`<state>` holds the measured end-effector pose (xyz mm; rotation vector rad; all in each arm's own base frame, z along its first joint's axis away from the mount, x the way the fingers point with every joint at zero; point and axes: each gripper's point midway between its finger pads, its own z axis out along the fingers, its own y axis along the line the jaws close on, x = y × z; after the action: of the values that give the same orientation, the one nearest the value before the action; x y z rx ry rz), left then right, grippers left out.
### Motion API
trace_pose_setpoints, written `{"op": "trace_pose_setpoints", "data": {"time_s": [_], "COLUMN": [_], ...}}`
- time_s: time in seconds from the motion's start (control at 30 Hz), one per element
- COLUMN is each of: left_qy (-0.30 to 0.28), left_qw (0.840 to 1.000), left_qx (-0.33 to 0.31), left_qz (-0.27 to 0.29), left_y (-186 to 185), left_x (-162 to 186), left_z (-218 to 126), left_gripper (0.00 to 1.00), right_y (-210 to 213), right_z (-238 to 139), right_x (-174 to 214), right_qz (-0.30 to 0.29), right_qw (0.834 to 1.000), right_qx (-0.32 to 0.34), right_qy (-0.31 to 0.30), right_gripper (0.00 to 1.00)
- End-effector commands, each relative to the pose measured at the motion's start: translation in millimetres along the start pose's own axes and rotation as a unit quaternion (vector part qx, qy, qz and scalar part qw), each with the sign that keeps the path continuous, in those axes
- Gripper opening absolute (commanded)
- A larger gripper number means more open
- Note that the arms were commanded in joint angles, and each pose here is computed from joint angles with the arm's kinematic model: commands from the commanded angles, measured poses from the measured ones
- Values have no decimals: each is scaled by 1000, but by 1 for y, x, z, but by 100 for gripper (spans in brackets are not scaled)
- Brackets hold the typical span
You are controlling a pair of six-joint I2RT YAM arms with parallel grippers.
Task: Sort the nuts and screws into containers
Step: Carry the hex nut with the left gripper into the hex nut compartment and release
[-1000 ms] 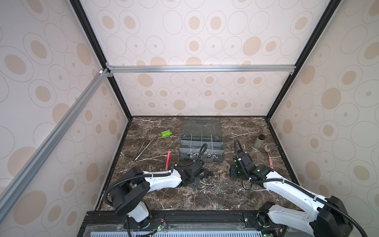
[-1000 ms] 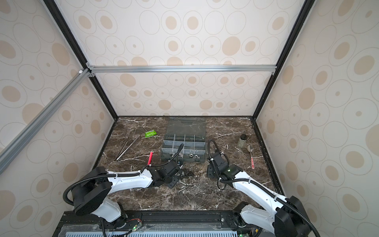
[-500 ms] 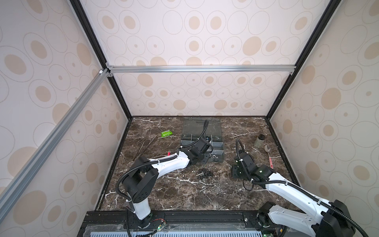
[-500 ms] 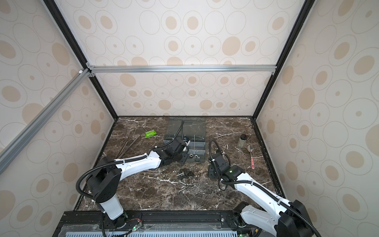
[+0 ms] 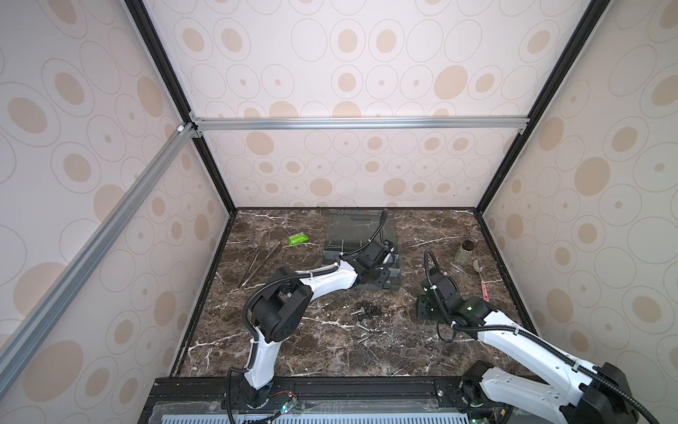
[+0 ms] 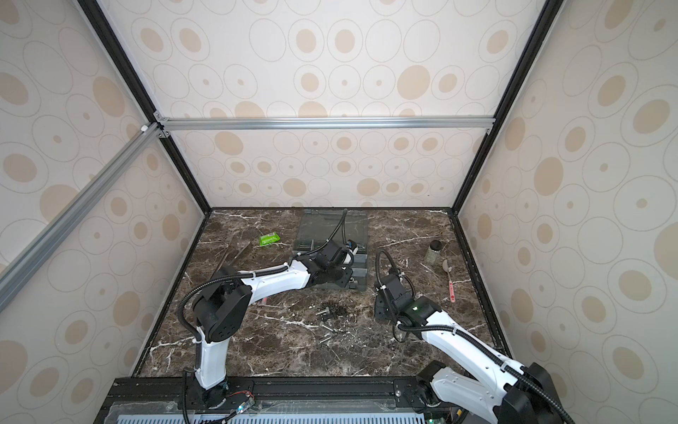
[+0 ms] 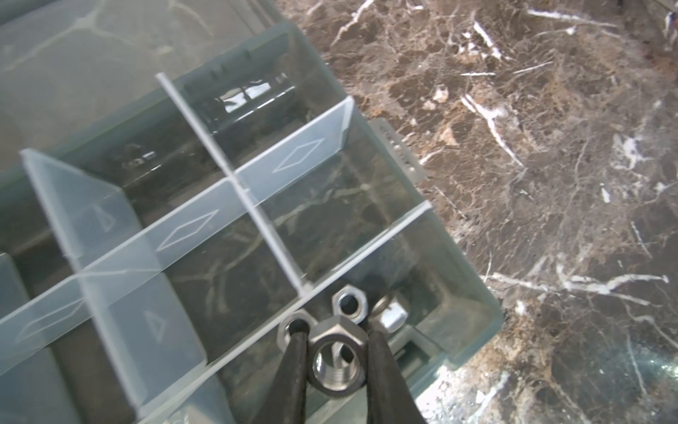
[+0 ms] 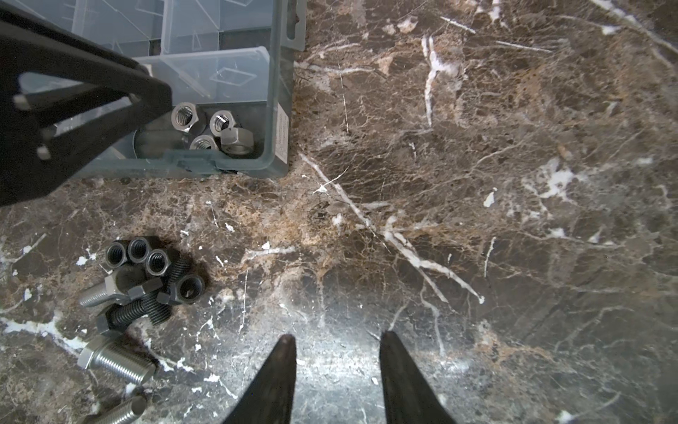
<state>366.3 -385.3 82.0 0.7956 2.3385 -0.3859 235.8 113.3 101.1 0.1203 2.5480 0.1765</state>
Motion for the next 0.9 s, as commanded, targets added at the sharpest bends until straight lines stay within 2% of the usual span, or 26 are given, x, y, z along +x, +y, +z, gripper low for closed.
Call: {"op": "trace_pose_setpoints", "data": {"time_s": [0.0, 0.2, 0.57, 0.87], "left_qy": [-14, -12, -19, -53], "left_qw": [999, 998, 998, 997], "left_qx": [27, 52, 67, 56], "left_qz": [9, 19, 10, -18], "left_y": [-15, -35, -41, -33], "left_x": [-17, -19, -21, -35], "left_z": [2, 11, 10, -15], "left_gripper": [22, 24, 45, 46], "right_y": [-5, -6, -8, -10], "right_z": [-4, -3, -3, -7], "right_x": [-4, -5, -6, -6], "right_qz": [1, 1, 1, 1], "right_qw": [1000, 1000, 1000, 1000], "right_qx": [11, 13, 18, 16], "right_qy": [-9, -12, -16, -24], "right_gripper": [41, 42, 42, 42]}}
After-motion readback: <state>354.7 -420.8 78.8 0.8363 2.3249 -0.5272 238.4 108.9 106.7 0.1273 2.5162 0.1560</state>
